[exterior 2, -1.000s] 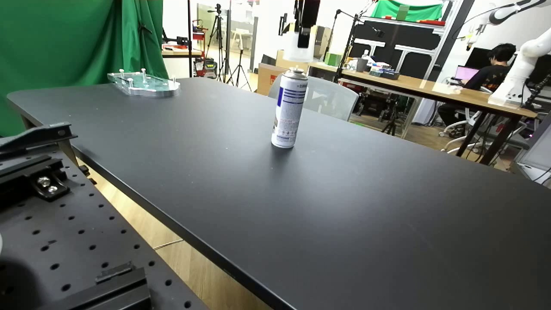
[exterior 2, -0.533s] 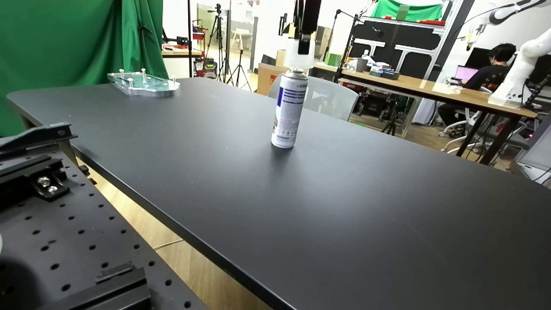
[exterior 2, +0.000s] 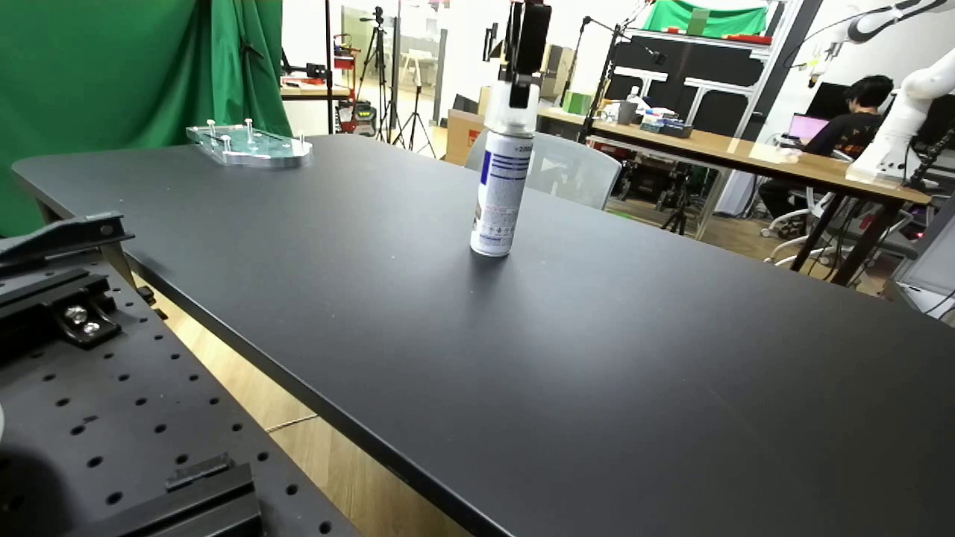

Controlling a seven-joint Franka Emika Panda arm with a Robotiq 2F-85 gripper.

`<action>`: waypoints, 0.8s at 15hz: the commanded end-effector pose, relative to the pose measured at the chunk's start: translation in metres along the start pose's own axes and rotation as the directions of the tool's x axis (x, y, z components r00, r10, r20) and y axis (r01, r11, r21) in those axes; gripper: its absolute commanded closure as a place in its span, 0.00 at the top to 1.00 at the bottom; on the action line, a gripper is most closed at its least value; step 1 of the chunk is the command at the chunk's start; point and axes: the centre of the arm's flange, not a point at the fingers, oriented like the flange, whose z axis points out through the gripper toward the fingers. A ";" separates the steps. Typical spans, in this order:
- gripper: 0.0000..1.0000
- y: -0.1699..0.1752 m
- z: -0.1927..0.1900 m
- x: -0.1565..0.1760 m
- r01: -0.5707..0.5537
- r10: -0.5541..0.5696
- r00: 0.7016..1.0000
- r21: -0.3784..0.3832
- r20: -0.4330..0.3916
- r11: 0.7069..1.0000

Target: Place the lid on the spray bottle

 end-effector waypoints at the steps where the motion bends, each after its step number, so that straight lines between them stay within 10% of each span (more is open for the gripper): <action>1: 0.38 -0.007 0.000 0.006 -0.031 0.031 0.999 0.001 0.035 1.000; 12: 0.38 -0.007 -0.004 0.012 -0.073 0.072 0.996 0.030 0.050 0.997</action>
